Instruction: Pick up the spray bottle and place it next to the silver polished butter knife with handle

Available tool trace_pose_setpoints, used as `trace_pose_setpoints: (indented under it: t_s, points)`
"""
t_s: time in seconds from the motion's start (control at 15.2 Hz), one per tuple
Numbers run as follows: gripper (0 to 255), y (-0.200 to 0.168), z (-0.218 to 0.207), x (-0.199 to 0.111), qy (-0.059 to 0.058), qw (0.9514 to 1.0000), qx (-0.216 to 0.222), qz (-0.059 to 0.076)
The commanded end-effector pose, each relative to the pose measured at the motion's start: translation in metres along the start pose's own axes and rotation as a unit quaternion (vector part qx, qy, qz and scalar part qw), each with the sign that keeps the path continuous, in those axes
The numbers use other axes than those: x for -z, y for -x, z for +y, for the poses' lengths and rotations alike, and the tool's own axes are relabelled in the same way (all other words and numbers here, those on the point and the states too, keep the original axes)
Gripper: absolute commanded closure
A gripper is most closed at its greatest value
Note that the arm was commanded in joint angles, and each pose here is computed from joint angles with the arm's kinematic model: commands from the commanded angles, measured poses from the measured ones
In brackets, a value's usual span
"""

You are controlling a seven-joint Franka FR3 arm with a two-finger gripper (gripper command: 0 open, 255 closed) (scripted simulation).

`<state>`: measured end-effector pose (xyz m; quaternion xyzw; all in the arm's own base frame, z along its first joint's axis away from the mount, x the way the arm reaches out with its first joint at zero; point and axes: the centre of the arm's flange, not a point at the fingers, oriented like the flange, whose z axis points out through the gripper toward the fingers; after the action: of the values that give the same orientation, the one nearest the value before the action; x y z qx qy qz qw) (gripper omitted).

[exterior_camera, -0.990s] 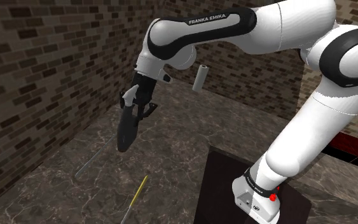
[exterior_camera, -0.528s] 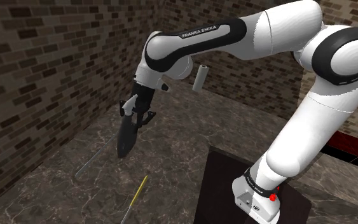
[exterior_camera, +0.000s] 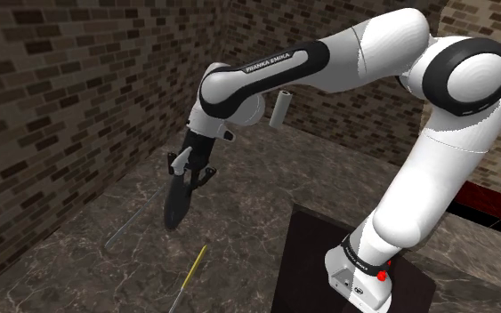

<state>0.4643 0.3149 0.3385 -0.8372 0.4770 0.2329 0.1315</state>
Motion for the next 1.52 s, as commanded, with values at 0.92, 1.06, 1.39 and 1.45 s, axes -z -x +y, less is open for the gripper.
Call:
trace_pose_setpoints:
  t_s: [0.92,1.06,1.39,1.45]
  points:
    - [0,-0.016,0.000,-0.026,0.000,1.0000,0.000,0.000]
    - [0,-0.016,0.000,-0.026,0.000,1.0000,0.000,0.000]
    - [0,-0.016,0.000,0.013,0.000,1.0000,0.000,0.000]
    - [0,-0.016,0.000,0.024,0.000,1.0000,0.000,0.000]
